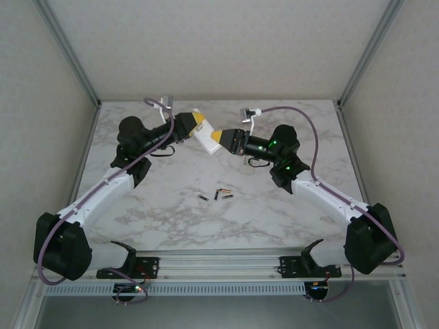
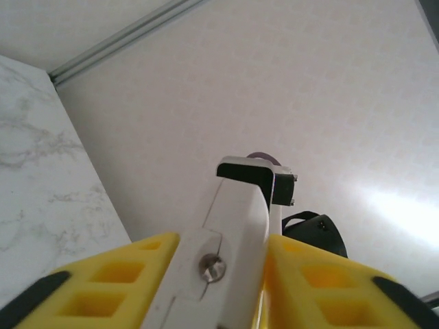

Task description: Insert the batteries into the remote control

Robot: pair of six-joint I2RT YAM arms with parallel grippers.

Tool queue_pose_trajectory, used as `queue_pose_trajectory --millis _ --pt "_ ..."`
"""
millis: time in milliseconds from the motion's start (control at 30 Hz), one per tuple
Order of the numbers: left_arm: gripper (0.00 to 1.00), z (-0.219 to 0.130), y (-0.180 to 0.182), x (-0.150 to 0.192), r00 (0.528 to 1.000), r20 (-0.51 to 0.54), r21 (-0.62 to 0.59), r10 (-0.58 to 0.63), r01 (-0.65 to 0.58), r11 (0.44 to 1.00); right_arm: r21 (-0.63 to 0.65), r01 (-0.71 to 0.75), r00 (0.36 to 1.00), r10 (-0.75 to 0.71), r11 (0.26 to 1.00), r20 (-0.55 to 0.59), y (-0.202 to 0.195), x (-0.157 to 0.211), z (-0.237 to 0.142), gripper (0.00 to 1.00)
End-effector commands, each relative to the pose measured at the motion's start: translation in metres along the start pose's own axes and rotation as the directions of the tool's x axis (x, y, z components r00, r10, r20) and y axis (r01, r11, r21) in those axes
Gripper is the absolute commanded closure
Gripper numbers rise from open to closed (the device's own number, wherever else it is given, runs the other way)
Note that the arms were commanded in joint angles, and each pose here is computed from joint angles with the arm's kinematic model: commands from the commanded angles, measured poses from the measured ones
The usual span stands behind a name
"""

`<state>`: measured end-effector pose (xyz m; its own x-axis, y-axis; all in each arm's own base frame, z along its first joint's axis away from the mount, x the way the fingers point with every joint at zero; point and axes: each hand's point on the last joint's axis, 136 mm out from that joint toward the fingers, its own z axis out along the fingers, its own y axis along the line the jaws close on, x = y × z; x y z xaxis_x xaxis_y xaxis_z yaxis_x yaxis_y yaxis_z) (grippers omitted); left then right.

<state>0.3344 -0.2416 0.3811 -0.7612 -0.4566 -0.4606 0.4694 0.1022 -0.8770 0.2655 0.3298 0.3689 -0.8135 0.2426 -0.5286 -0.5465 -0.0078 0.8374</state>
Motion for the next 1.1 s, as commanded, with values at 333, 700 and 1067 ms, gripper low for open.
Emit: queue_pose_trajectory --millis 333,700,1067 --pt "1.00 -0.003 -0.003 -0.022 0.957 0.077 -0.136 0.281 -0.269 0.954 0.249 -0.082 0.989 0.049 0.965 0.138 -0.025 -0.002 -0.029 0.23" --pt "1.00 -0.001 -0.002 -0.020 0.940 0.146 -0.153 0.309 -0.287 0.945 0.266 -0.135 0.980 0.090 0.955 0.175 -0.034 0.006 -0.019 0.35" --pt "1.00 0.004 0.000 -0.011 0.947 0.149 -0.137 0.286 -0.266 0.954 0.282 -0.149 0.980 0.103 0.948 0.172 -0.049 0.003 -0.001 0.42"
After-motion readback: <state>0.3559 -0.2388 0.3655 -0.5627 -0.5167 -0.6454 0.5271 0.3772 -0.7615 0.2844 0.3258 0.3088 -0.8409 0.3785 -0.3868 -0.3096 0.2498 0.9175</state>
